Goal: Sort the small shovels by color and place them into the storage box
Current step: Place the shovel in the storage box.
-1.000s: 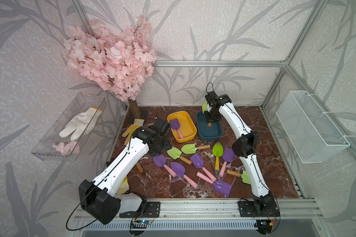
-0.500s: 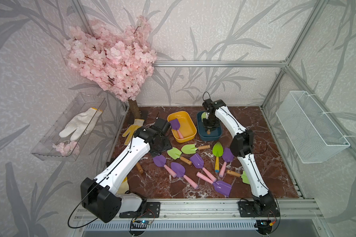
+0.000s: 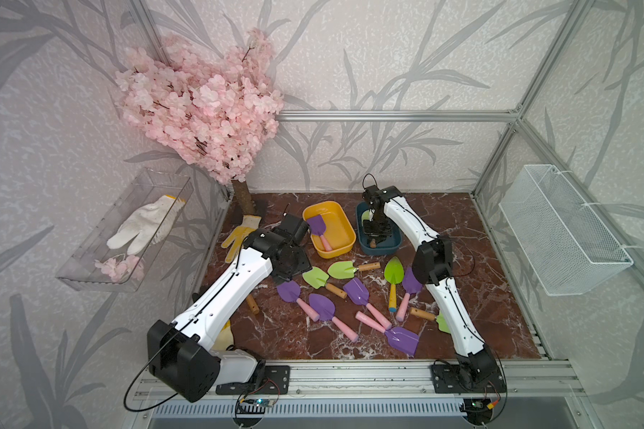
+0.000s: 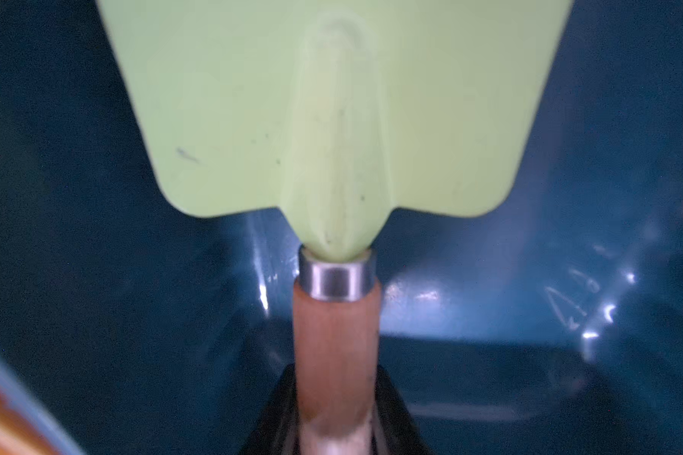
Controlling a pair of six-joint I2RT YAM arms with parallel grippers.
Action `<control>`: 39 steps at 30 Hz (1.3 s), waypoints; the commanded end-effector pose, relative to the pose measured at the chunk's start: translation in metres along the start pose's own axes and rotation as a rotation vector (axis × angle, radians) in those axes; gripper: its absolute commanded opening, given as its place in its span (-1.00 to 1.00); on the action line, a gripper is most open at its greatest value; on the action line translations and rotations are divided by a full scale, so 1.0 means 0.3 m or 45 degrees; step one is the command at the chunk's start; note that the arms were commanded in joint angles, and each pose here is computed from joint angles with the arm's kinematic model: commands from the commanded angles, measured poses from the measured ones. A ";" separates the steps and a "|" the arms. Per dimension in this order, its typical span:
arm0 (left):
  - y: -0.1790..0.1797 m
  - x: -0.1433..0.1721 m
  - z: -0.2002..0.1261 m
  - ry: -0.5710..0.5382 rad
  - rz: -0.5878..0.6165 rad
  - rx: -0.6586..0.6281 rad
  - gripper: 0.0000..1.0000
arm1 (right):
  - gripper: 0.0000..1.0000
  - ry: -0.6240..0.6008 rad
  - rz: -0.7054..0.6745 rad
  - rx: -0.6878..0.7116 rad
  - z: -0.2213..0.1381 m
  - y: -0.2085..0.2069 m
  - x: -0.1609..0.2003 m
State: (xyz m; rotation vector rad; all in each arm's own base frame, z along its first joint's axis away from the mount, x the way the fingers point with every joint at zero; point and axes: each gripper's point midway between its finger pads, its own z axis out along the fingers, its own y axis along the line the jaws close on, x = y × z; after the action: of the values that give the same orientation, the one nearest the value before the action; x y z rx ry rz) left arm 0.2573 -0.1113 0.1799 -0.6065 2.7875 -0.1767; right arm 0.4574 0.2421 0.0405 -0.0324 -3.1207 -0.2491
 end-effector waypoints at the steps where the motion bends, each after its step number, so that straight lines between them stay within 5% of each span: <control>1: 0.007 0.005 0.012 0.009 0.017 -0.019 0.35 | -0.85 0.025 0.024 -0.012 0.037 0.009 0.005; 39: 0.019 0.033 0.069 0.052 0.013 -0.027 0.35 | -0.64 0.056 -0.020 -0.042 0.136 0.044 0.001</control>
State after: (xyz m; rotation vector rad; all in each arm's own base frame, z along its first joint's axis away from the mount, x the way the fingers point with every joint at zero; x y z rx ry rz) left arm 0.2532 -0.1118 0.1617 -0.6078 2.8174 -0.1722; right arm 0.4612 0.2542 0.0210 -0.0327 -3.1001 -0.2989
